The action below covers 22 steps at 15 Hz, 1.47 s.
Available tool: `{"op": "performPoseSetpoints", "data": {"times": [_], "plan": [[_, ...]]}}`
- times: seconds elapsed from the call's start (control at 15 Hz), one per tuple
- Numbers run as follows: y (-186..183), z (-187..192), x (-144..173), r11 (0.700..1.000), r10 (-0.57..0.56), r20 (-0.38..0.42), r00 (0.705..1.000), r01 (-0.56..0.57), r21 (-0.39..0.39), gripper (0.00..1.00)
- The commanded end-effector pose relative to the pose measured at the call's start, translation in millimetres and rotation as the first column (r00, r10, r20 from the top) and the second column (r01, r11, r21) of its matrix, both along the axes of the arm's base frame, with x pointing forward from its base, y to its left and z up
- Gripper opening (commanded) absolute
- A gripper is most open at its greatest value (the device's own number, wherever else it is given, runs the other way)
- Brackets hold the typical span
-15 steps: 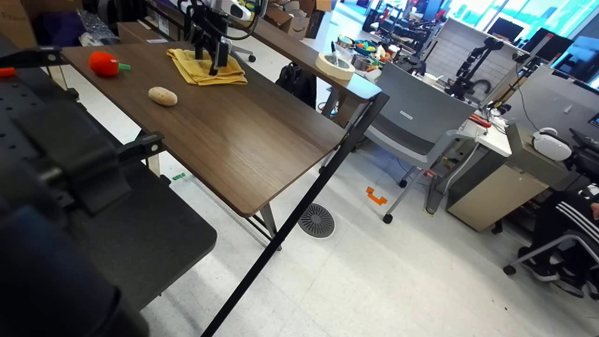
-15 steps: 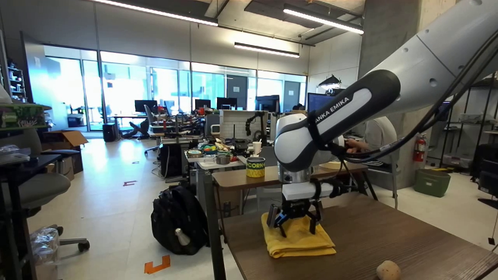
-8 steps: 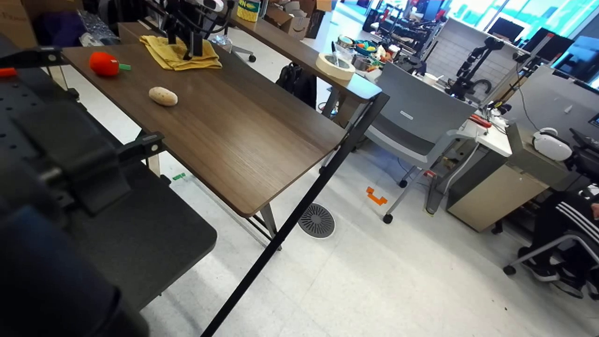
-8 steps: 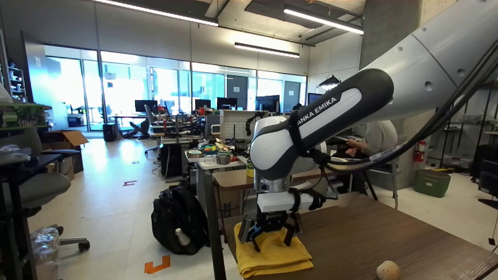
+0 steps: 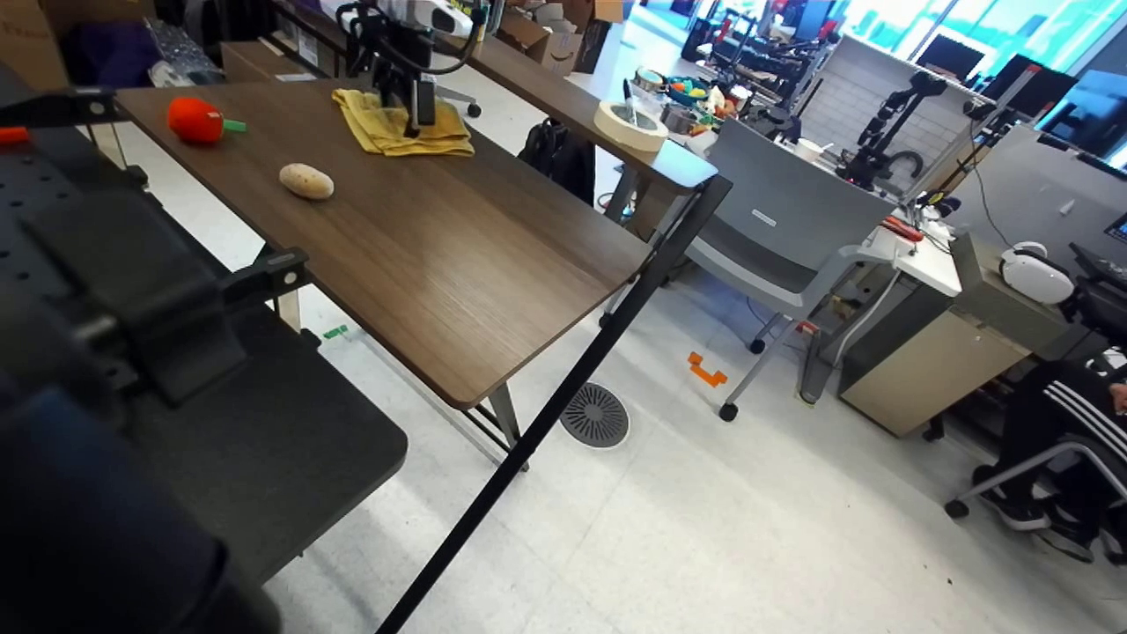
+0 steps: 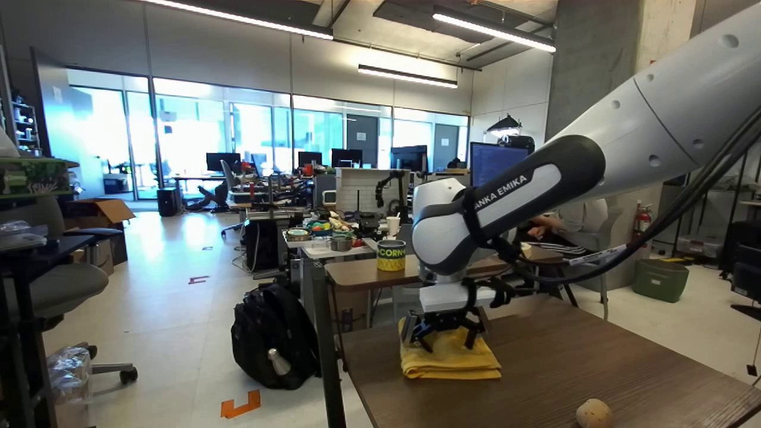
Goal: Move the two plush toys to the left and use the towel to the wipe the table
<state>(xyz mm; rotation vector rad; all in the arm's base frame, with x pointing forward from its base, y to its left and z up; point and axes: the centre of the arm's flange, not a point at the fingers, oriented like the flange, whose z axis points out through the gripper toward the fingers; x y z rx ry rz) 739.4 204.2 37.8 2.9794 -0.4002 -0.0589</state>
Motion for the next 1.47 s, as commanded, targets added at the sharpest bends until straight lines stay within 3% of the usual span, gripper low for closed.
{"op": "performPoseSetpoints", "data": {"times": [0.0,0.2,0.4,0.47,0.8,1.0,1.2,1.4], "plan": [[-75.7,-14.3,15.5,0.99,-0.128,-0.03,0.991,0.126,-0.057,1.0],[-147.3,-48.5,-28.0,0.97,-0.218,-0.135,0.967,0.198,-0.142,1.0],[-172.1,-48.9,-53.3,0.956,-0.264,-0.195,0.945,0.23,-0.18,1.0],[-151.1,-11.4,0.3,0.97,-0.225,-0.117,0.967,0.212,-0.118,1.0],[-153.1,-6.2,1.4,0.969,-0.228,-0.113,0.967,0.215,-0.119,1.0],[-145.7,-7.2,-3.0,0.978,-0.204,-0.117,0.972,0.197,-0.066,1.0],[-152.6,-31.7,-8.8,0.988,-0.156,-0.2,0.967,0.149,-0.046,1.0],[-131.2,-41.9,-30.0,1.0,-0.02,-0.27,0.963,0.015,-0.02,1.0]]}}
